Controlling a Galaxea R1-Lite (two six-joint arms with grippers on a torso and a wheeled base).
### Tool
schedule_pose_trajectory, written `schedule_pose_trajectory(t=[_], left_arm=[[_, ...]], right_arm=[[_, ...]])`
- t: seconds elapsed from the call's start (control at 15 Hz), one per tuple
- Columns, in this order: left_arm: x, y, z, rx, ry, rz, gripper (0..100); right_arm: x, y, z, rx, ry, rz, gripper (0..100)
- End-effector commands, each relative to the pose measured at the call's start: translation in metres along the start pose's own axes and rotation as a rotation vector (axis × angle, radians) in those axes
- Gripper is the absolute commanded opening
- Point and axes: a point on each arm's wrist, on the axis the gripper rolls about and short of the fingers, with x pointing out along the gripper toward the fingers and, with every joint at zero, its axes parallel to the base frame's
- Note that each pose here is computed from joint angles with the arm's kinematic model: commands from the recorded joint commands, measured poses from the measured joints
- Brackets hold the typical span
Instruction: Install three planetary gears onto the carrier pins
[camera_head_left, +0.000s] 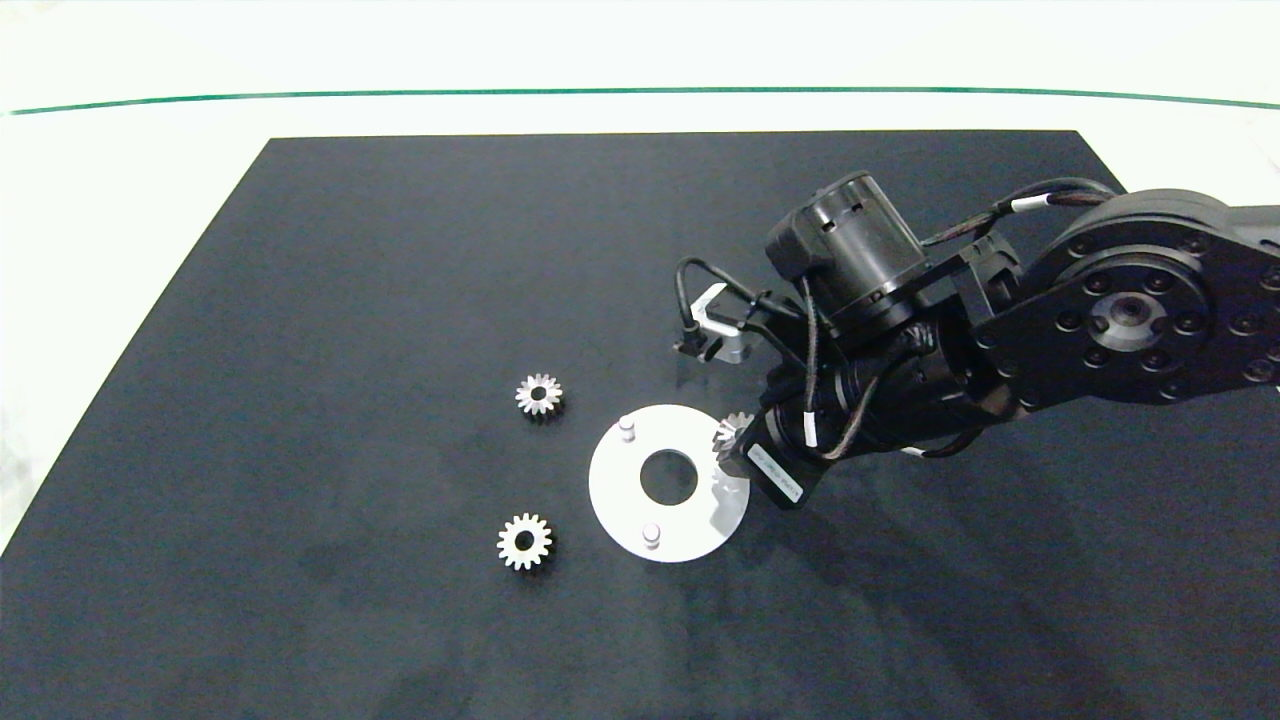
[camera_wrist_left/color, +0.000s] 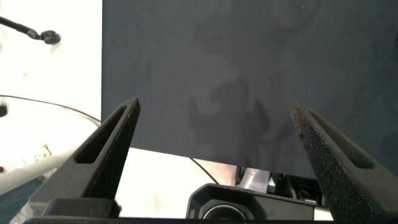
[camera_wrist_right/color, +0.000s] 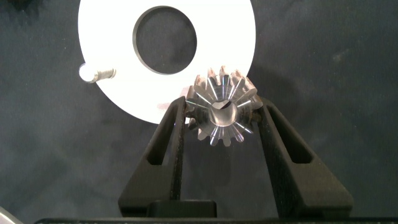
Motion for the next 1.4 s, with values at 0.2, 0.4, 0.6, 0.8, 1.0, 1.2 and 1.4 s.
schedule_pose_trajectory(t=[0.2, 0.4, 0.6, 0.8, 1.0, 1.2, 1.4], left_arm=[[-0.0013, -0.0001, -0.0012, 0.000, -0.001, 0.004, 100], [-0.0020, -0.0003, -0.0018, 0.000, -0.003, 0.002, 100], [-0.0034, -0.0004, -0.0026, 0.000, -0.009, 0.003, 100], [-0.0041, -0.0005, -0.0030, 0.000, -0.012, 0.004, 100], [-0.0047, -0.0005, -0.0034, 0.000, -0.015, 0.004, 100], [-0.0051, -0.0006, -0.0036, 0.000, -0.017, 0.004, 100], [-0.0051, -0.0006, -0.0038, 0.000, -0.015, 0.004, 100]], right_arm=[[0.0021, 0.0007, -0.0006, -0.004, 0.009, 0.001, 13], [0.0040, 0.0010, -0.0008, -0.003, 0.015, -0.004, 13], [0.0040, 0.0010, -0.0008, -0.003, 0.015, -0.004, 13], [0.0040, 0.0008, -0.0009, -0.003, 0.017, -0.010, 13], [0.0043, 0.0009, -0.0012, -0.003, 0.018, -0.010, 13], [0.0040, 0.0025, -0.0007, -0.007, 0.017, -0.007, 13], [0.0043, 0.0030, -0.0004, -0.008, 0.016, -0.006, 13]])
